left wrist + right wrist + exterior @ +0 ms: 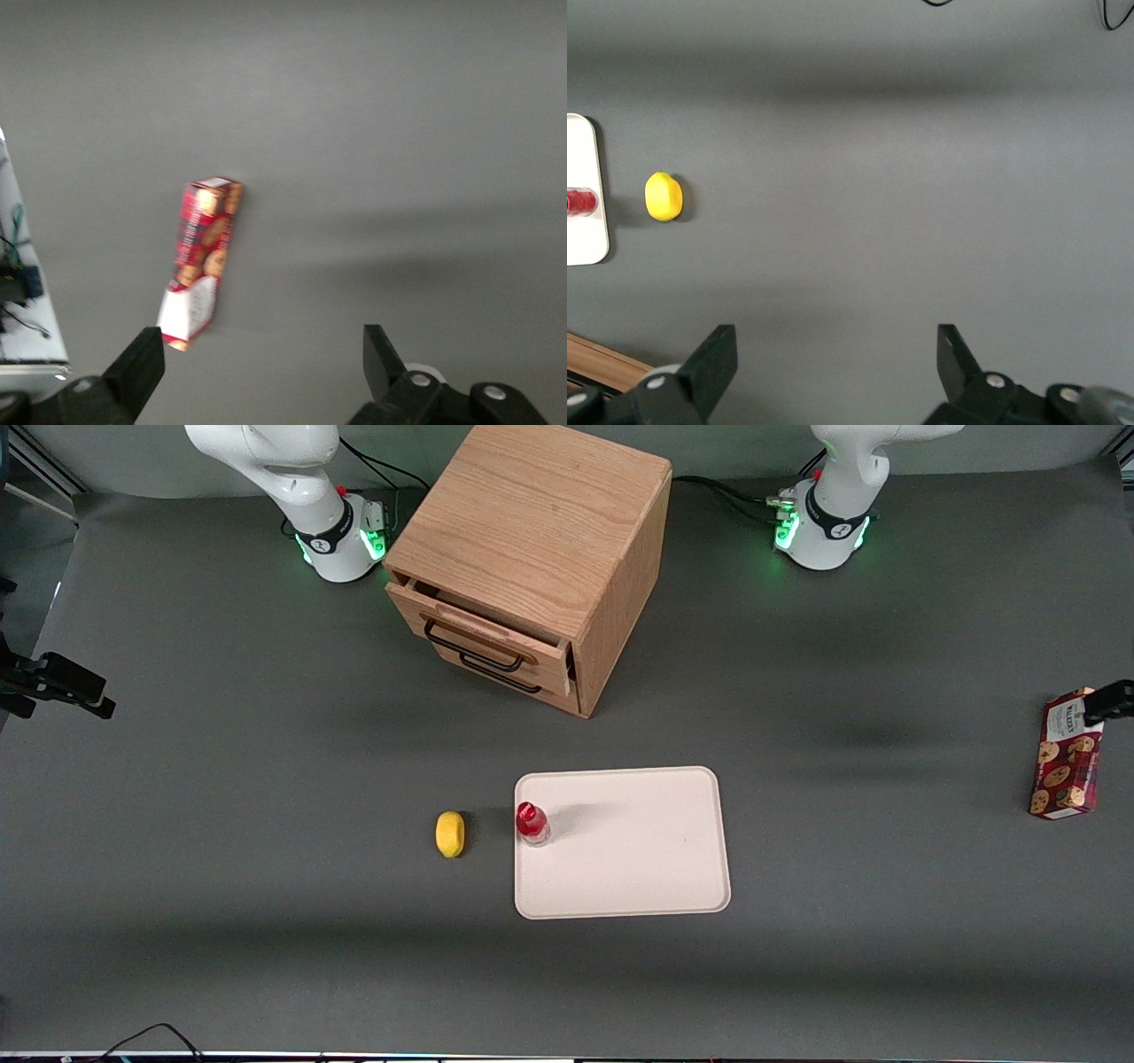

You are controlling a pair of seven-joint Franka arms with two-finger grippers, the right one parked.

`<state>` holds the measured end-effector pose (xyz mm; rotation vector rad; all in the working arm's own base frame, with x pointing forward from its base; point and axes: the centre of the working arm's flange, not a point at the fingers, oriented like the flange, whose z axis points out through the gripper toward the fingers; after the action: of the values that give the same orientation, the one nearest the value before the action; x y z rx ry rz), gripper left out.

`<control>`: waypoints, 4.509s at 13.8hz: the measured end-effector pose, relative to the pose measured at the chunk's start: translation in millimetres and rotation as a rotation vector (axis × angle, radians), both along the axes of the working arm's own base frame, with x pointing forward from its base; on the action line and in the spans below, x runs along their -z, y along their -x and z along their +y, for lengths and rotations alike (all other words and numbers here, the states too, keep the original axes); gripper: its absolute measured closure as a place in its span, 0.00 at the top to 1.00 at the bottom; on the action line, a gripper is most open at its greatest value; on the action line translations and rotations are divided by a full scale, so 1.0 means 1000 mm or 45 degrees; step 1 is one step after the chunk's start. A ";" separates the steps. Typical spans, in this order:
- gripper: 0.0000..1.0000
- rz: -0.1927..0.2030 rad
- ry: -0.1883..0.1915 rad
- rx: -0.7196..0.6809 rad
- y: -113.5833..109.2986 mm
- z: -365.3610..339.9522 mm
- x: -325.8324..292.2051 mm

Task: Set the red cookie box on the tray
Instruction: 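Lower the open left gripper over the red plaid cookie box, then close the left gripper on the cookie box's end and lift it, then carry the held cookie box with the left gripper over the white tray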

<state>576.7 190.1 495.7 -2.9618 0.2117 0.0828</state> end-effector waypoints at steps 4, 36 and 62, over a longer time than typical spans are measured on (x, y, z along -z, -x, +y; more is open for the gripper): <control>1.00 0.038 -0.016 0.144 -0.008 0.074 0.079; 0.06 0.084 0.278 0.303 -0.025 0.095 0.157; 0.06 -0.051 0.269 -0.273 -0.082 -0.489 0.271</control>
<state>658.7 -299.2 225.1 -3.1829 -0.1104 0.0295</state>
